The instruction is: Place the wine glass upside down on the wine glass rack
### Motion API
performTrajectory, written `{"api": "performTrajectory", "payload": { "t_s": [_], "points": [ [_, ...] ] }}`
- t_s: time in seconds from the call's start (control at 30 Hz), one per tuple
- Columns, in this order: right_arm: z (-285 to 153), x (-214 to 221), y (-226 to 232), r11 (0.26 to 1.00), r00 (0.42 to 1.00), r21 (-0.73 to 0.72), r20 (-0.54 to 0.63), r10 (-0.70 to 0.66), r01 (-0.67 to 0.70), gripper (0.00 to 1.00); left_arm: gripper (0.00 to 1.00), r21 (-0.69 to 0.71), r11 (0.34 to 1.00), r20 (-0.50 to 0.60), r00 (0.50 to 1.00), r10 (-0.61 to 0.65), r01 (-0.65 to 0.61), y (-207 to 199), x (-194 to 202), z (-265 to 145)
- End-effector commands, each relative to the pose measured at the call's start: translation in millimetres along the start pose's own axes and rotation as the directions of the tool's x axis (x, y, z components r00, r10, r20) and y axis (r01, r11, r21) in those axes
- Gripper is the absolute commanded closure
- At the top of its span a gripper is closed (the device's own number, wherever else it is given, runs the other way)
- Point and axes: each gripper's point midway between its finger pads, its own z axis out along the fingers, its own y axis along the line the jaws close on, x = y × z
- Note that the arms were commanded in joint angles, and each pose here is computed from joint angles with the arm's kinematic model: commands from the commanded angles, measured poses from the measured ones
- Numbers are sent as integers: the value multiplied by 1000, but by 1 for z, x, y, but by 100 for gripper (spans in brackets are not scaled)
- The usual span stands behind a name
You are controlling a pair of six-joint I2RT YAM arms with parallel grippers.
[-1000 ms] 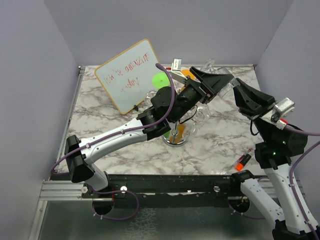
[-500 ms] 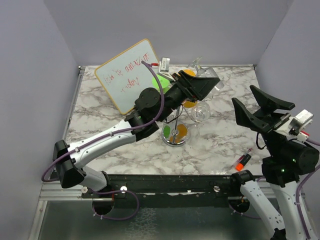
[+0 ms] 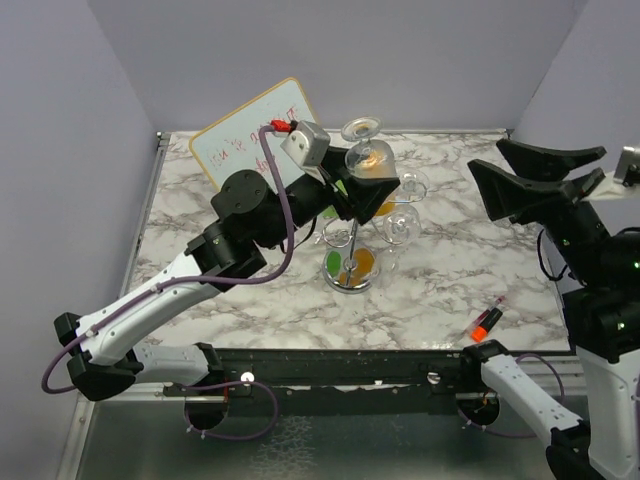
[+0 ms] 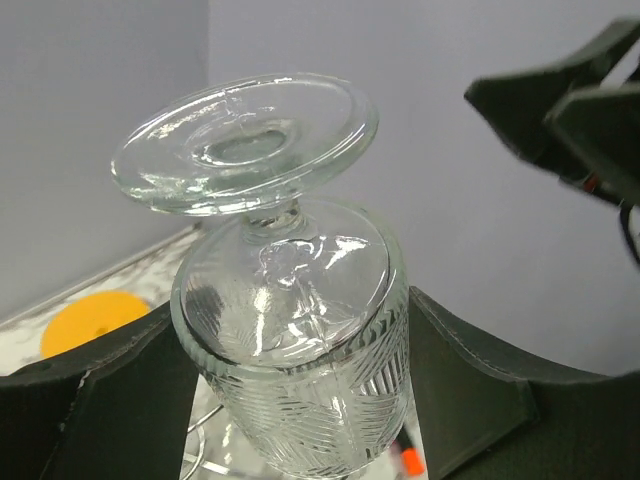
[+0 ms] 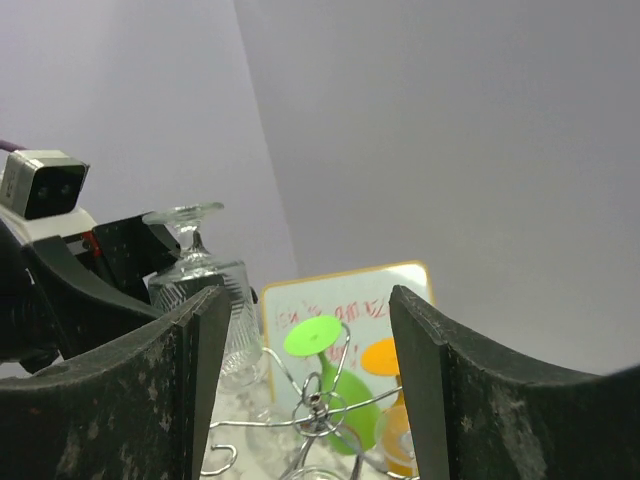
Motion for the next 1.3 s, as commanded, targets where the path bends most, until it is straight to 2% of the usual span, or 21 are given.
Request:
{"api": "performTrajectory", "payload": {
  "t_s": [0.0, 0.07, 0.13, 0.23, 0.4, 0.53, 0.7, 0.93, 1.27],
  "points": [
    [7, 55, 8, 976, 946, -20, -254, 203, -215, 30, 63, -6, 969, -166, 956, 241, -245, 18, 20, -32],
    [11, 59, 25, 959, 933, -125, -294, 210, -255, 30, 66, 19, 955, -217, 931, 294, -297, 20, 30, -44],
    [5, 62, 55, 903, 922, -316, -343, 179, -293, 30, 71, 28, 943, -253, 911, 327, -331, 25, 37, -55],
    [-1, 71, 67, 854, 900, -384, -391, 193, -350, 31, 73, 41, 929, -263, 893, 366, -368, 27, 40, -68],
    [9, 88, 57, 833, 822, -270, -467, 325, -483, 31, 73, 140, 895, -236, 864, 445, -423, 17, 42, -85],
    [12, 101, 55, 797, 762, -218, -510, 399, -563, 32, 77, 158, 874, -255, 836, 485, -459, 21, 49, -98],
    [14, 107, 43, 829, 773, -149, -480, 416, -539, 32, 79, 148, 880, -316, 822, 474, -451, 29, 62, -118],
    [18, 111, 38, 835, 774, -130, -471, 423, -535, 32, 79, 230, 906, -384, 823, 419, -354, 17, 91, -148],
    [19, 116, 29, 852, 784, -90, -452, 426, -515, 32, 79, 435, 879, -438, 806, 397, -196, -16, 131, -172]
  ]
}}
